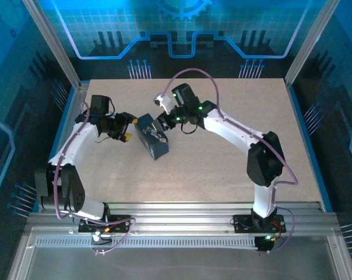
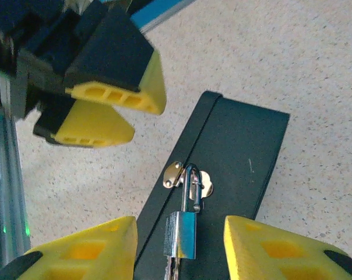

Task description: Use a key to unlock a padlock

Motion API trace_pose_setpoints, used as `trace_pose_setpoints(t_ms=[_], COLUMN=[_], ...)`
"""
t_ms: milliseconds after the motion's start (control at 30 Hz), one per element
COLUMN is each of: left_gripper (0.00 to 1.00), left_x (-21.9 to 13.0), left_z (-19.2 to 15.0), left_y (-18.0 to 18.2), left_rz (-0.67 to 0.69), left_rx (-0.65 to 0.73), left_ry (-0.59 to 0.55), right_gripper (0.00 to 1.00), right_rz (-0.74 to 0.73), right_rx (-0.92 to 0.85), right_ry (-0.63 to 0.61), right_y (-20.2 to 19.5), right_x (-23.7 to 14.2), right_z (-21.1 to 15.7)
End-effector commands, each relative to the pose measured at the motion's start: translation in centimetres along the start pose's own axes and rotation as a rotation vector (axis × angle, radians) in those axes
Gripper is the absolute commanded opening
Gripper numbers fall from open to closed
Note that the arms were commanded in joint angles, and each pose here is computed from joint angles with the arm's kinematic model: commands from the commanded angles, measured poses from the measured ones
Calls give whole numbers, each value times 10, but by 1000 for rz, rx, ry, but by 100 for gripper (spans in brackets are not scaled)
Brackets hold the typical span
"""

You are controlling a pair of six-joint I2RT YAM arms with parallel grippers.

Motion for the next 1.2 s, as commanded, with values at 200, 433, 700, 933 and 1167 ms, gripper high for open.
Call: trace_pose_setpoints(t_ms=[200,433,700,933,1167], left_gripper=[62,63,62,62,62], left_x=[4,9,18,26,39], left_z=[26,37,44,49,40], left_y=[-17,-19,-23,-24,-22], left_rz=[24,68,78,104,128], left_rx=[168,237,311,363,391], left_ry=[-56,-86,-75,-71,-43], right_gripper=[43,25,11,7,10], right_rz=[-58,-33,200,324,294], right_rx=[-78,-32,126,290,359], right_ry=[190,176,65,56,142], right_y=[-1,-6,-6,-16,-25], right_x=[31,32,16,12,17], right_z=[-28,-28,-7,2,-8])
Point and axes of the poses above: each hand's point on the last joint's axis, 136 mm out from that joint toward the fingers, its own x axis out along the fingers, its own y axis along the line the jaws close on, z = x × y, the point moved 8 cm from there along -x, back along the fingers, and after that the axes turned 7 degrees about x, right-handed, at the moved point
